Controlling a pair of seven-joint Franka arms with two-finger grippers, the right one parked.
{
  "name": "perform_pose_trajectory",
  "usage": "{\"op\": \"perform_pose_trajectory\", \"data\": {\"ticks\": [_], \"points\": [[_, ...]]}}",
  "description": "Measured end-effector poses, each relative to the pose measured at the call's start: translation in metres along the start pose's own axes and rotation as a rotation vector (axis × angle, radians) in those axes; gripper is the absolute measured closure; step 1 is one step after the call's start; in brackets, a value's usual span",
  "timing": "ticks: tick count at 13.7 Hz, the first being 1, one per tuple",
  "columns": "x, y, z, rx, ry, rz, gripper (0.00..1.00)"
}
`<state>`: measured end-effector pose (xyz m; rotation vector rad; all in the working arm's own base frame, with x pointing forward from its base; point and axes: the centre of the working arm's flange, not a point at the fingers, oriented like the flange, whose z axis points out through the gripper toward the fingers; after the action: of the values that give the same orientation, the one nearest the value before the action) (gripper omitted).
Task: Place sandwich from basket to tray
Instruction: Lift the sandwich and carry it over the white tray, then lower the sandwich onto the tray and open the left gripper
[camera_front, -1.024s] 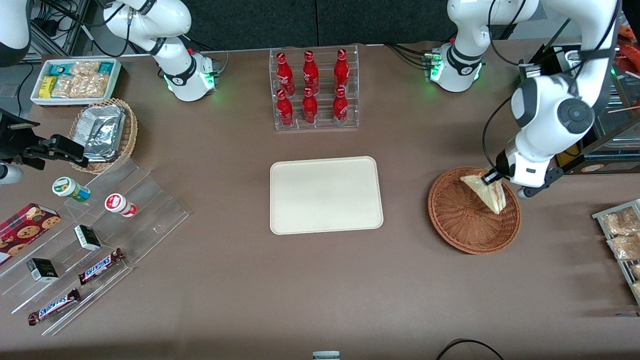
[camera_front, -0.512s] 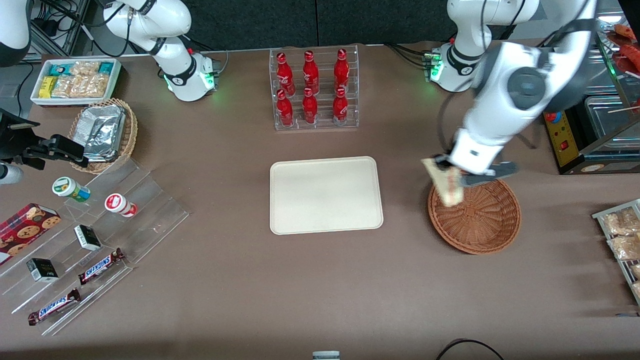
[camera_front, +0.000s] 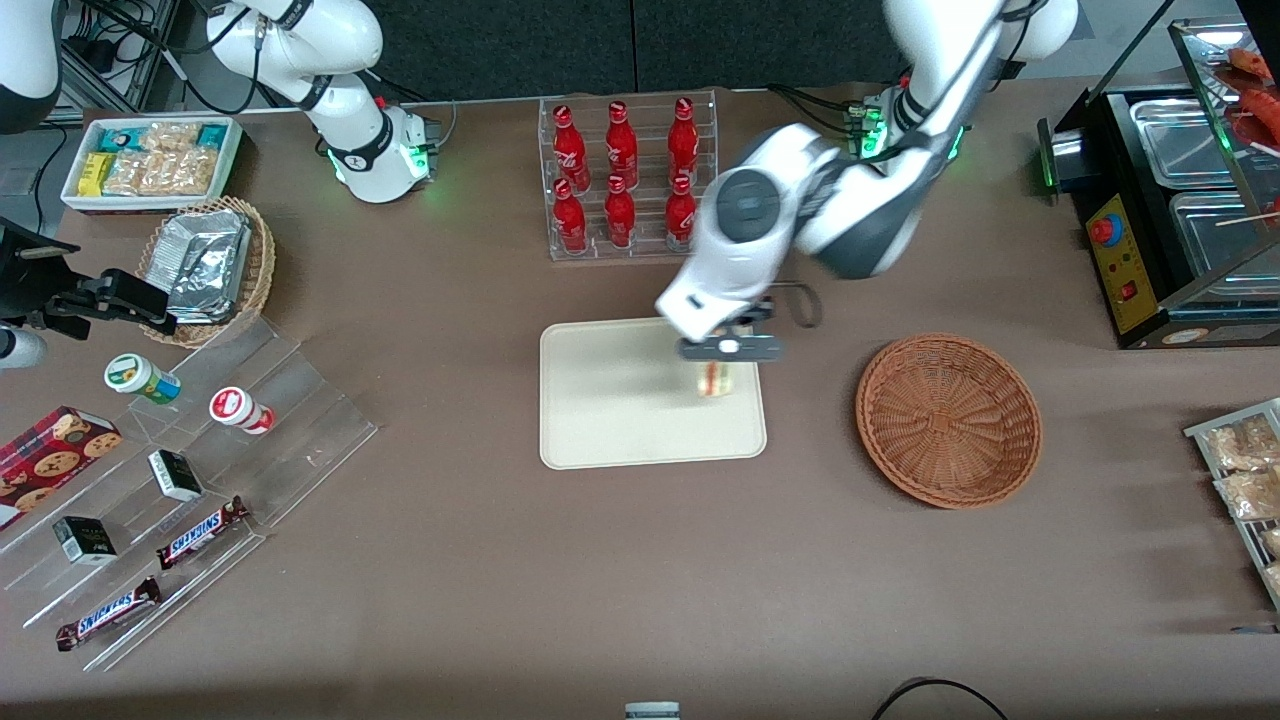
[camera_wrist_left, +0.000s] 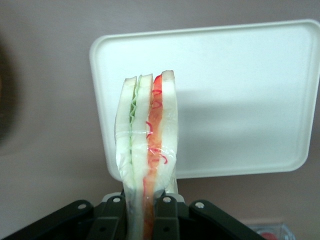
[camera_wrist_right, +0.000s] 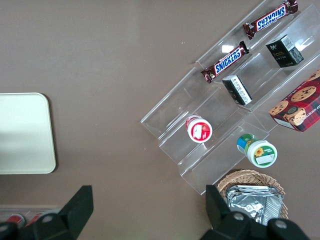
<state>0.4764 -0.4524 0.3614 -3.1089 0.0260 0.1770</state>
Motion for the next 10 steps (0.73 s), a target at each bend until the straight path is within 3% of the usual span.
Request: {"op": "perform_pose_trajectory", "data": {"ticks": [3, 10], "points": [[0.007, 0.048, 0.055, 0.032, -0.018, -0.007, 0.82], [0.010, 0.092, 0.107, 0.021, -0.021, 0.012, 0.82]]}}
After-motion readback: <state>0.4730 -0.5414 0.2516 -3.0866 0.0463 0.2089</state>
